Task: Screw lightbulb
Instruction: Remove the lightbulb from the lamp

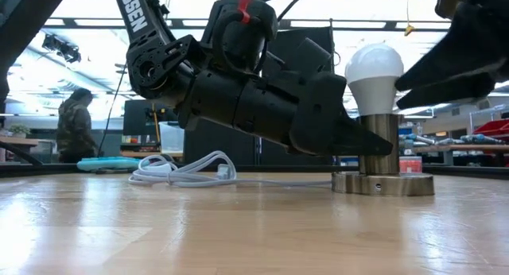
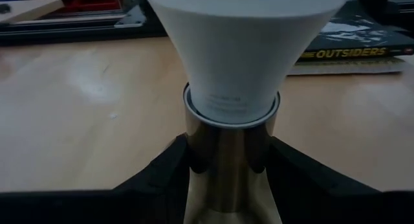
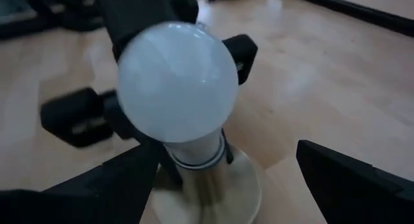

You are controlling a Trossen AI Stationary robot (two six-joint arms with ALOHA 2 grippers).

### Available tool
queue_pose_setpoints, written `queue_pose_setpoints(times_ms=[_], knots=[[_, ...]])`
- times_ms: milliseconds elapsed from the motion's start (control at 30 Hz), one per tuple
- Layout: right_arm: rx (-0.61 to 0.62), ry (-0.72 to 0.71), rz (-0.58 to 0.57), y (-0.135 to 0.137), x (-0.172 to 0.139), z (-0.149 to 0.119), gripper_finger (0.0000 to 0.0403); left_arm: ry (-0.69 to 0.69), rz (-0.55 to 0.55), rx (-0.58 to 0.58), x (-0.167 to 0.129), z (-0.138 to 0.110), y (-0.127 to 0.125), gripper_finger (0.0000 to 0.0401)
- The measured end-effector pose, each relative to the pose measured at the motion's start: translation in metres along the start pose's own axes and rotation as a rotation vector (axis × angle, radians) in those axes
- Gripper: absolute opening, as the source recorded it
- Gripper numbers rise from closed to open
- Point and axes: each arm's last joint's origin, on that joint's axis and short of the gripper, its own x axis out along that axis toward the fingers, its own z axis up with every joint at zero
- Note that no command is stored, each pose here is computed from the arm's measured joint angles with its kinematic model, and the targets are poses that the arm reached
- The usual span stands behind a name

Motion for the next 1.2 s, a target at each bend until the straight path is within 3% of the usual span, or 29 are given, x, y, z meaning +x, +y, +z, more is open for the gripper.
queue_pose_setpoints(times_ms=[167, 433, 1200], knots=[[0.066, -0.068, 0.024, 0.001, 0.001, 0.000, 0.0374, 0.005, 0.037, -0.018, -0.003, -0.004, 0.006, 0.0179], [0.097, -0.059, 0.052, 0.002, 0.002, 0.000, 0.0374, -0.012, 0.044, -0.025, -0.003, -0.004, 0.007, 0.0179], [0.098, -0.108, 0.040, 0.003, 0.010, 0.011, 0.0374, -0.022, 0.069, -0.030, -0.003, -0.003, 0.008, 0.0179]])
